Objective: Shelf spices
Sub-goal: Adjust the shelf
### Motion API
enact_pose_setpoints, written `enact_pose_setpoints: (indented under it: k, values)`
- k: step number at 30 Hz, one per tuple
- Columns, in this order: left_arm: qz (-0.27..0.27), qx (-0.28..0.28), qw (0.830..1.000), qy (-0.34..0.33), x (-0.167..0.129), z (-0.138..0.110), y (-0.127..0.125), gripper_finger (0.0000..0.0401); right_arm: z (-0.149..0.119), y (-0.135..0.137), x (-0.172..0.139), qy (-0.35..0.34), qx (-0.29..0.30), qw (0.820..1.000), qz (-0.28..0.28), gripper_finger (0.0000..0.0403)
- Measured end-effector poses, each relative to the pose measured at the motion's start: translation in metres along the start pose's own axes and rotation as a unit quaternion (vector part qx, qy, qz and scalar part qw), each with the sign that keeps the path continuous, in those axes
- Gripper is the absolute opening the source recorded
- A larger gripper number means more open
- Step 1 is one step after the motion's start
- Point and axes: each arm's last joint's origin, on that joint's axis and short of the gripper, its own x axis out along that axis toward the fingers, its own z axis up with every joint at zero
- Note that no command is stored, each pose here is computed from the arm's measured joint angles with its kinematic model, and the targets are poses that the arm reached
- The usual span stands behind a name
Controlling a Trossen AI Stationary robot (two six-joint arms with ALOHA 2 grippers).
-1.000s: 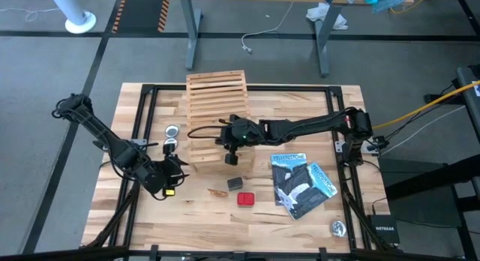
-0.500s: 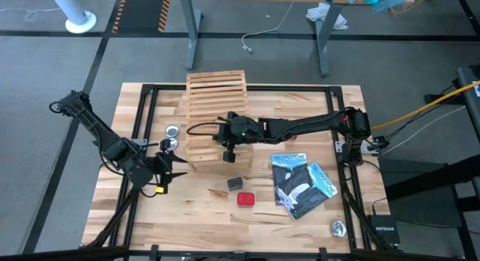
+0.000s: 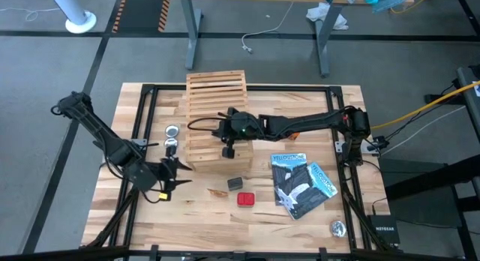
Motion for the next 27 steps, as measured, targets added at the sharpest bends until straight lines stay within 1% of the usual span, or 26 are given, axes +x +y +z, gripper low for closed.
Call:
enact_pose_setpoints:
  k: [4,6,10,15,19,23,27]
  values:
    - [0.013,0.021,0.999,0.03,0.011,-0.007,-0.006,0.0169,0.0,0.0,0.0,0.001,0.0,1.0,0.004,0.0033]
    - [0.03,0.027,0.999,0.037,0.017,-0.008,-0.006,0.0169,0.0,0.001,0.0,0.0,0.0,1.0,0.007,0.0033]
    - [0.058,0.03,0.997,0.048,0.026,-0.01,-0.004,0.0169,0.001,0.001,-0.001,0.0,0.0,1.0,0.011,0.0033]
    - [0.074,0.029,0.995,0.061,0.033,-0.011,0.0,0.0169,0.0,0.001,-0.001,0.002,-0.001,1.0,0.013,0.0033]
    - [0.092,0.014,0.992,0.086,0.034,-0.016,0.005,0.0169,0.0,0.002,-0.001,0.004,-0.001,1.0,0.02,0.0033]
    - [0.115,-0.007,0.987,0.109,0.033,-0.022,0.01,0.0169,0.0,0.003,-0.001,0.003,-0.001,0.999,0.048,0.0033]
    - [0.121,-0.008,0.986,0.113,0.032,-0.023,0.01,0.0169,0.0,0.004,-0.001,0.001,-0.001,0.998,0.062,0.0033]
